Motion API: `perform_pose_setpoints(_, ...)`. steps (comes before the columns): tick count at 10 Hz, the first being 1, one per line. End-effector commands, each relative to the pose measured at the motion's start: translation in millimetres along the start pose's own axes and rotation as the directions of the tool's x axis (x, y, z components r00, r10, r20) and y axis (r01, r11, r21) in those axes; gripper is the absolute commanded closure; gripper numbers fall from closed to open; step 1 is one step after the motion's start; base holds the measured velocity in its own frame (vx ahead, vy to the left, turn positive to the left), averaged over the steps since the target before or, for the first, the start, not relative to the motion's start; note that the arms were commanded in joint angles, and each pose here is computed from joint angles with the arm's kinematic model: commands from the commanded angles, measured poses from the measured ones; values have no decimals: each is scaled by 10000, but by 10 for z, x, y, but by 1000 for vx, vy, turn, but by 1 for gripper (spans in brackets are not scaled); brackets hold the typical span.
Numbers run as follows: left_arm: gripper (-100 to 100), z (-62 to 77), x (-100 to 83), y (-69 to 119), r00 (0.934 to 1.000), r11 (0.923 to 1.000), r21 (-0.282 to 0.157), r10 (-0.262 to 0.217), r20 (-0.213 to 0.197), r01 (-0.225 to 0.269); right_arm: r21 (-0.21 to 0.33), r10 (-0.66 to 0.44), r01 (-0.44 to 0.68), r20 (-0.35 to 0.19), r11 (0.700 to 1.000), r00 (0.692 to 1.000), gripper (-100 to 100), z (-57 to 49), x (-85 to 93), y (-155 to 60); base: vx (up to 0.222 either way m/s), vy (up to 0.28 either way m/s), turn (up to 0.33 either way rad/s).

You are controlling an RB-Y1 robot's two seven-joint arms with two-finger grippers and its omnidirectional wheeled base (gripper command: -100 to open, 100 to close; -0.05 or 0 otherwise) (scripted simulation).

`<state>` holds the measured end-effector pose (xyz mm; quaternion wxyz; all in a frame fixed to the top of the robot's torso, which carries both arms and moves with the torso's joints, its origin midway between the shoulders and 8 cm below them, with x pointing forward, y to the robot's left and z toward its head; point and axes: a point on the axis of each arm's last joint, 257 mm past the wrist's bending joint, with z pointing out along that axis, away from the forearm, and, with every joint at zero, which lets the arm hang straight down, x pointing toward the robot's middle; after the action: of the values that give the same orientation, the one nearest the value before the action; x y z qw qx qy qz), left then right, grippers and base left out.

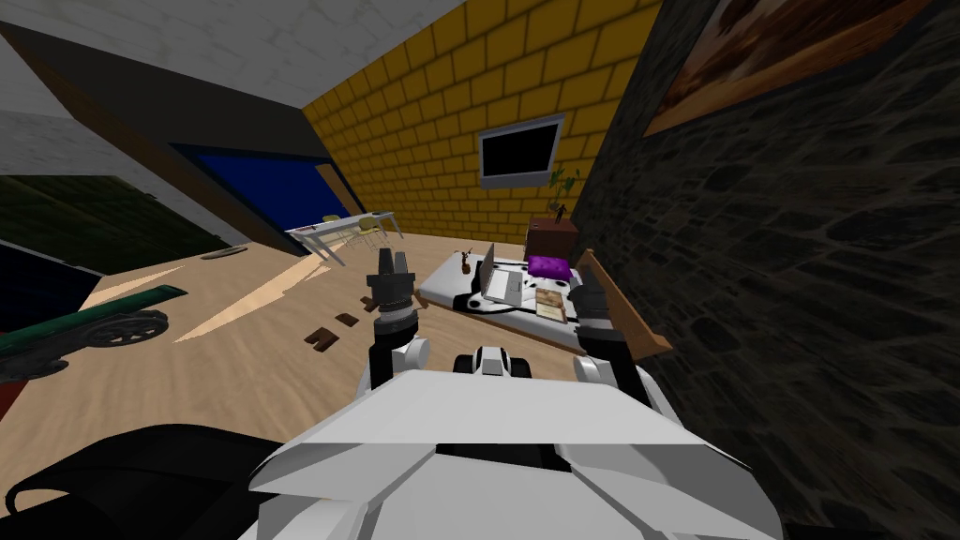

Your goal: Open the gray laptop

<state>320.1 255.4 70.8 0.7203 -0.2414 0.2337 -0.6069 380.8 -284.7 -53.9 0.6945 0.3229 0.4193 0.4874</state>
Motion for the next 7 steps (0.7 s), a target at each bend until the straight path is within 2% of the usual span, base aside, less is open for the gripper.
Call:
perform_pose_setpoints(1, 0, 0, 0, 0, 10000, 10000, 0, 0, 0, 0, 624, -494, 528, -555, 9967, 9972, -100, -14, 136, -256, -7, 77, -6)
perform_pose_setpoints(2, 0, 0, 0, 0, 10000, 10000, 0, 1, 0, -1, 1066, -705, 796, -867, 9911, 9937, -100, -39, 218, -444, -11, 64, -5)
perform_pose_setpoints(3, 0, 0, 0, 0, 10000, 10000, 0, 1, 0, -1, 1057, -787, 881, -896, 9905, 9929, -100, -40, 223, -444, -9, 51, -1)
perform_pose_setpoints(4, 0, 0, 0, 0, 10000, 10000, 0, 1, -1, -1, 1526, -996, 1177, -1214, 9813, 9876, -100, -77, 304, -647, -7, 73, -6)
perform_pose_setpoints(5, 0, 0, 0, 0, 10000, 10000, -1, 1, 0, -1, 1514, -1085, 1270, -1248, 9803, 9862, -100, -77, 309, -647, -7, 70, -8)
perform_pose_setpoints(6, 0, 0, 0, 0, 10000, 10000, 0, 1, 0, -1, 2006, -1245, 1547, -1554, 9674, 9800, -100, -126, 385, -862, -13, 82, -4)
perform_pose_setpoints(7, 0, 0, 0, 0, 10000, 10000, 0, 0, 0, 0, 1982, -1385, 1694, -1610, 9654, 9772, -100, -127, 392, -863, -11, 74, -2)
